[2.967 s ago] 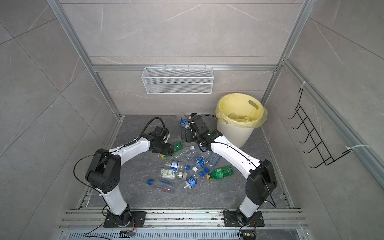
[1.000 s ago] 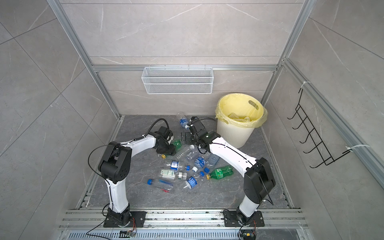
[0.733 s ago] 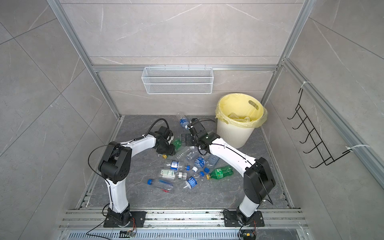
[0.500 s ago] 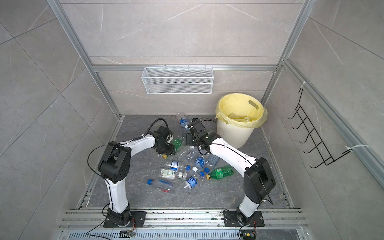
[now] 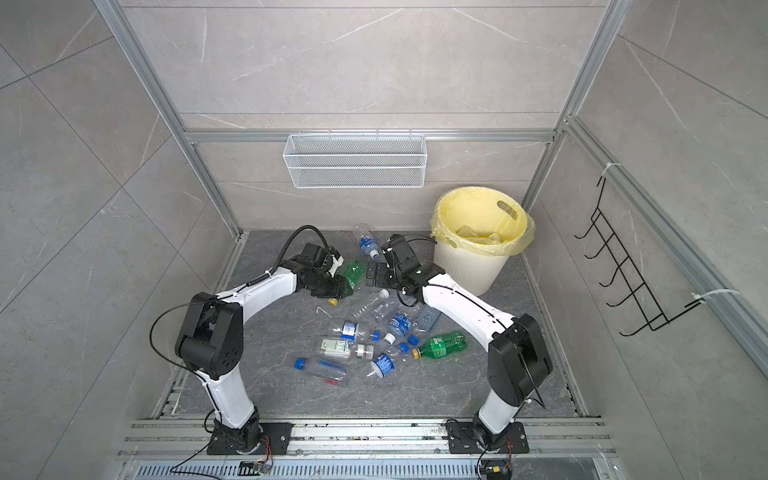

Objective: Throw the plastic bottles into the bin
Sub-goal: 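Grasp the green soda bottle with the left gripper and lift it toward the right gripper, then grasp the green bottle's top with the right gripper while the left gripper holds it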

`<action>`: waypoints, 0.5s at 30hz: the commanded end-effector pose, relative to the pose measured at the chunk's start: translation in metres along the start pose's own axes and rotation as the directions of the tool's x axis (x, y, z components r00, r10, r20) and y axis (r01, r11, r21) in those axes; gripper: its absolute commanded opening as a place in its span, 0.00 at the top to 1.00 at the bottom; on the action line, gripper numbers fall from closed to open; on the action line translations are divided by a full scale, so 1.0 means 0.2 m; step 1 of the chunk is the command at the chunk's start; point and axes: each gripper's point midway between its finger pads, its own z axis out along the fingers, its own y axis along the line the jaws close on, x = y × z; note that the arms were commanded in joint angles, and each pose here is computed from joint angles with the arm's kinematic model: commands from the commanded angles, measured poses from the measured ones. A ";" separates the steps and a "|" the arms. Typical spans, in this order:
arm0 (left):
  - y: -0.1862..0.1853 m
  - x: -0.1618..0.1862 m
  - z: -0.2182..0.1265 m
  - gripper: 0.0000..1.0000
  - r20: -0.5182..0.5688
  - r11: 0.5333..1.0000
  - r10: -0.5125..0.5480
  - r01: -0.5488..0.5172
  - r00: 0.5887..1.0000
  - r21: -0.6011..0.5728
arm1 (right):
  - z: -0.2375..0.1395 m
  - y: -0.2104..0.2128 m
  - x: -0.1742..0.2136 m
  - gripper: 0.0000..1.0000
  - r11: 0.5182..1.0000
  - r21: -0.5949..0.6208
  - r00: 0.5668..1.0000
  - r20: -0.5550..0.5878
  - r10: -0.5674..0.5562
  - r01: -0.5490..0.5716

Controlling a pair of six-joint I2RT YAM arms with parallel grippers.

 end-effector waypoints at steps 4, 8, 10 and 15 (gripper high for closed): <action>-0.21 -0.11 -0.17 0.47 0.130 0.982 0.017 -0.041 0.991 0.186 | 0.02 0.05 -0.04 0.00 0.989 -0.103 0.994 -0.015 0.108 -0.109; -0.28 -0.12 -0.22 0.47 0.158 0.965 0.025 -0.065 0.987 0.253 | 0.02 0.09 -0.08 0.00 0.983 -0.131 0.992 -0.015 0.126 -0.127; -0.32 -0.13 -0.24 0.47 0.172 0.957 0.026 -0.074 0.985 0.282 | 0.03 0.10 -0.09 0.00 0.979 -0.148 0.990 -0.016 0.140 -0.141; -0.37 -0.13 -0.30 0.47 0.203 0.944 0.035 -0.099 0.979 0.316 | 0.04 0.17 -0.13 0.01 0.963 -0.202 0.984 -0.025 0.178 -0.180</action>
